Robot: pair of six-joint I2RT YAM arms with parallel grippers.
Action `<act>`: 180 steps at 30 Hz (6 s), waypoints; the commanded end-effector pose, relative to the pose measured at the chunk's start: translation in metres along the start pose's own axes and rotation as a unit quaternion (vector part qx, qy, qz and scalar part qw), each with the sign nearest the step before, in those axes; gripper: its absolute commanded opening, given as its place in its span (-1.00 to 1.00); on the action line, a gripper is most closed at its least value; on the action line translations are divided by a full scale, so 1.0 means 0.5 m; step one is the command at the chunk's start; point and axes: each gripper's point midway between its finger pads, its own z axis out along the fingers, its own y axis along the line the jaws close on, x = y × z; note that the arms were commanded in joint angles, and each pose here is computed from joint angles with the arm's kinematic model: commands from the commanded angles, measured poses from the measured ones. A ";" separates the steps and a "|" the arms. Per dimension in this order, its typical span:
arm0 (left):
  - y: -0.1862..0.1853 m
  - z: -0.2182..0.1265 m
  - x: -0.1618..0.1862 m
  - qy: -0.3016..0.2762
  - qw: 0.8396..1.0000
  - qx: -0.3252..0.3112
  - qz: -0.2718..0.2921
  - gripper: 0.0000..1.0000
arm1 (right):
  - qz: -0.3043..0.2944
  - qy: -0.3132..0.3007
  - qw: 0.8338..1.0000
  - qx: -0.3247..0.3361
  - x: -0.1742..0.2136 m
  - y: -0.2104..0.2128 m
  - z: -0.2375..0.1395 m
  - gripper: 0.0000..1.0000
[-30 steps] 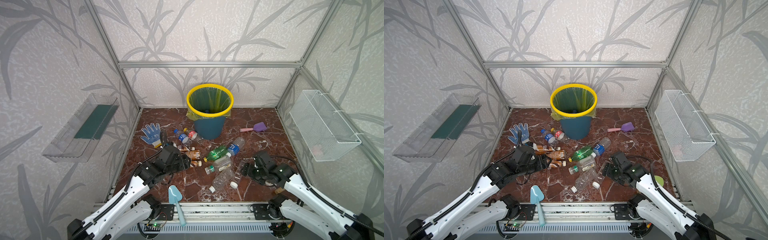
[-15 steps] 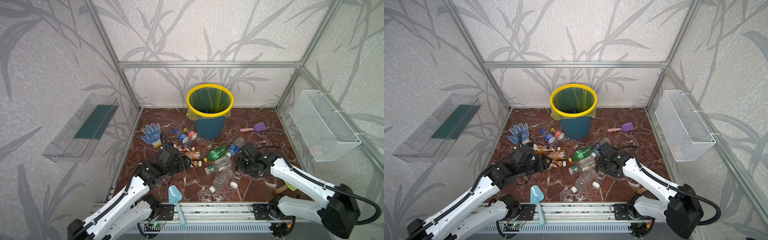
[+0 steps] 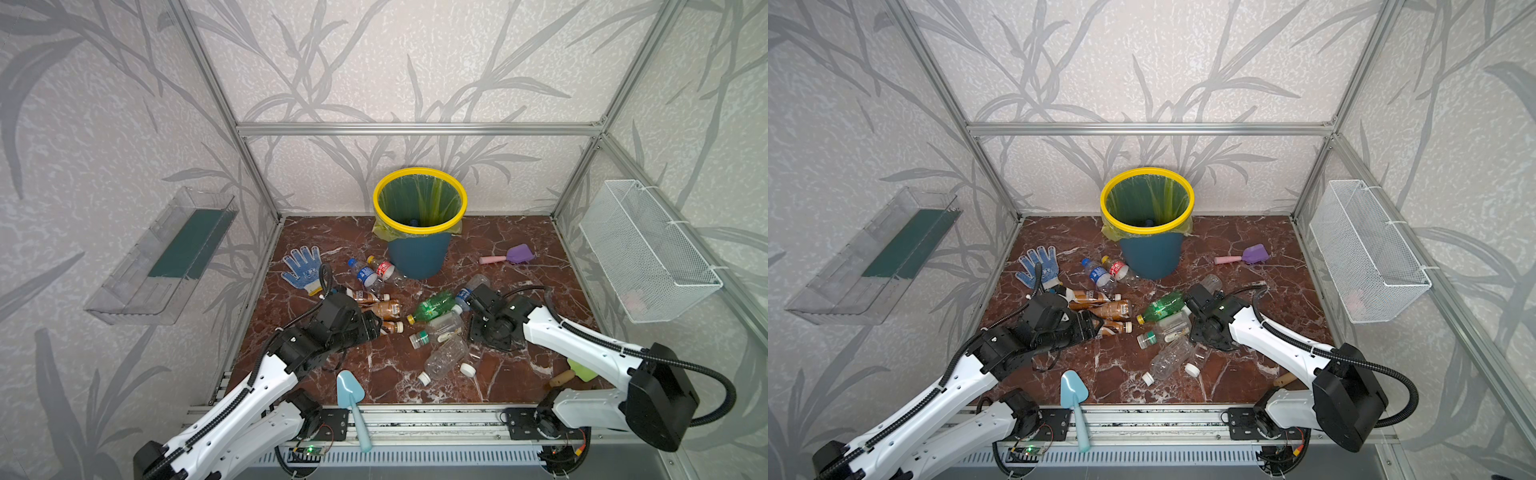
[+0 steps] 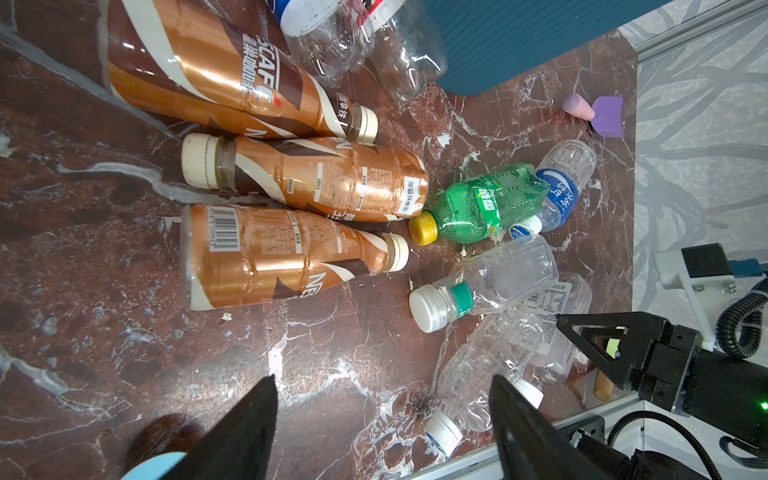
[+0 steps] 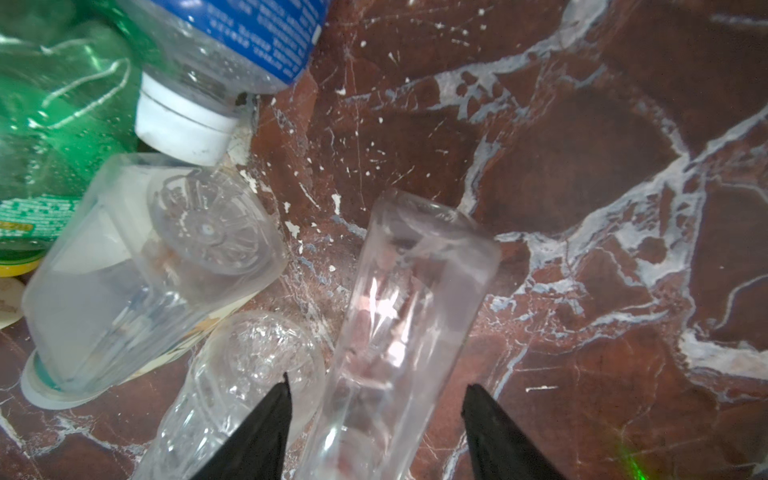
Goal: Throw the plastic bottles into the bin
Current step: 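Lower the right gripper onto the clear grape-label bottle and close, then carry the grape-label bottle over the bin and open the right gripper, then return the right gripper to the pile while the left gripper lowers onto a ridged bottle, then close the left gripper on the clear ridged bottle, then lift the ridged bottle over the bin and open the left gripper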
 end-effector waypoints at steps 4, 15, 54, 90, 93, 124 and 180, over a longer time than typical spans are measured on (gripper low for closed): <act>0.009 0.001 0.003 -0.002 1.000 -0.008 -0.001 0.58 | -0.011 0.007 0.999 0.030 0.012 -0.027 0.018 0.23; 0.018 0.001 0.005 -0.003 1.000 -0.013 -0.004 0.58 | -0.008 0.021 1.000 0.018 0.042 -0.051 0.038 -0.11; 0.002 -0.062 -0.042 -0.060 0.998 -0.007 0.000 0.59 | -0.038 -0.412 0.858 -0.305 -0.500 0.313 -0.764 0.46; -0.066 0.059 0.083 0.081 0.990 0.002 0.112 0.50 | 0.025 -0.068 0.971 -0.227 -0.006 0.021 -0.099 0.29; -0.097 0.082 0.117 0.109 0.983 0.009 0.149 0.50 | 0.033 -0.073 0.971 -0.226 -0.006 0.016 -0.095 0.28; -0.224 0.243 0.305 0.214 0.897 -0.072 0.381 0.74 | 0.091 -0.108 0.971 -0.193 -0.024 -0.082 -0.107 0.27; -0.557 -0.292 -0.567 -0.290 0.929 0.150 0.173 0.78 | 0.090 -0.119 0.961 -0.231 -0.053 -0.043 -0.159 0.21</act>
